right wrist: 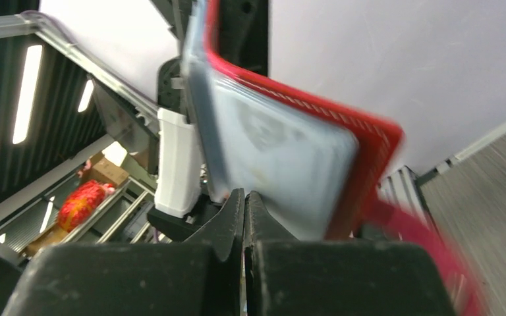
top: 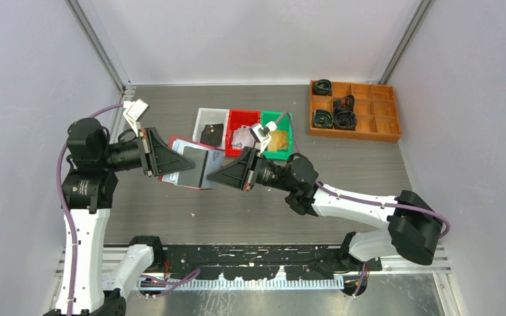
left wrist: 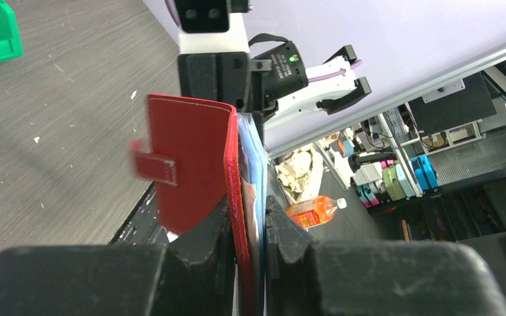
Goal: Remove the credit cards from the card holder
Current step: Remove the credit card from the card holder.
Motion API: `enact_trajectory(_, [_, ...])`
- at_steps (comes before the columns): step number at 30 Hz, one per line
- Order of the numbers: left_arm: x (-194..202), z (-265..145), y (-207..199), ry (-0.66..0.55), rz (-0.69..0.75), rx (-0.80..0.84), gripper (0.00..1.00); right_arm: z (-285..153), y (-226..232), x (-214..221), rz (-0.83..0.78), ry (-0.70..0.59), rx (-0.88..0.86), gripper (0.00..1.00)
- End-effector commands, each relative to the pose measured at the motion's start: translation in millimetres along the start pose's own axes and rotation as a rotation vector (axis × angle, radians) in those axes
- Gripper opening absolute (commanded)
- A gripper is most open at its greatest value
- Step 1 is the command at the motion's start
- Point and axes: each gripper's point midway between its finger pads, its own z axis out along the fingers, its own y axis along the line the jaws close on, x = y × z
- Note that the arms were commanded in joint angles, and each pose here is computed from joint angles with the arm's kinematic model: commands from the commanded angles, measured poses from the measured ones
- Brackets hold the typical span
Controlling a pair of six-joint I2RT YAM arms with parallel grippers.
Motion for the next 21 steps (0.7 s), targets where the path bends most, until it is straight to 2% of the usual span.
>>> enact_trajectory(1, [0.6,-6.1,-34.0,0.020,0.108,0.082,0.10,-7.7,-17.7,-6.8,-0.030,-0.042,0.087,0.01])
enact_trajectory(3, [0.5,-6.1,-34.0,0.019,0.110,0.081,0.10,-5.0,-15.5,-8.6,-0.029,-0.043,0.076,0.01])
enact_trajectory(4, [0.8,-6.0,-33.3,0.018,0.108,0.080,0.10,-2.5,-13.4,-9.6,-0.024,-0.042,0.067,0.06])
enact_trajectory(6, [1.1,-5.7,-31.7,0.018,0.109,0.078,0.10,3.6,-4.5,-12.4,-0.018,-0.039,0.029,0.22])
enact_trajectory(10, [2.2,-5.7,-28.6,0.015,0.117,0.066,0.10,10.0,22.0,-16.5,-0.013,-0.029,-0.086,0.38])
enact_trajectory(15, [3.7,-5.8,-21.6,0.015,0.134,0.029,0.10,6.7,45.6,-11.4,-0.030,0.028,-0.162,0.39])
enact_trajectory(21, [3.9,-6.3,-17.0,0.006,0.169,-0.001,0.10,-3.7,52.1,-8.8,-0.035,0.097,-0.112,0.34])
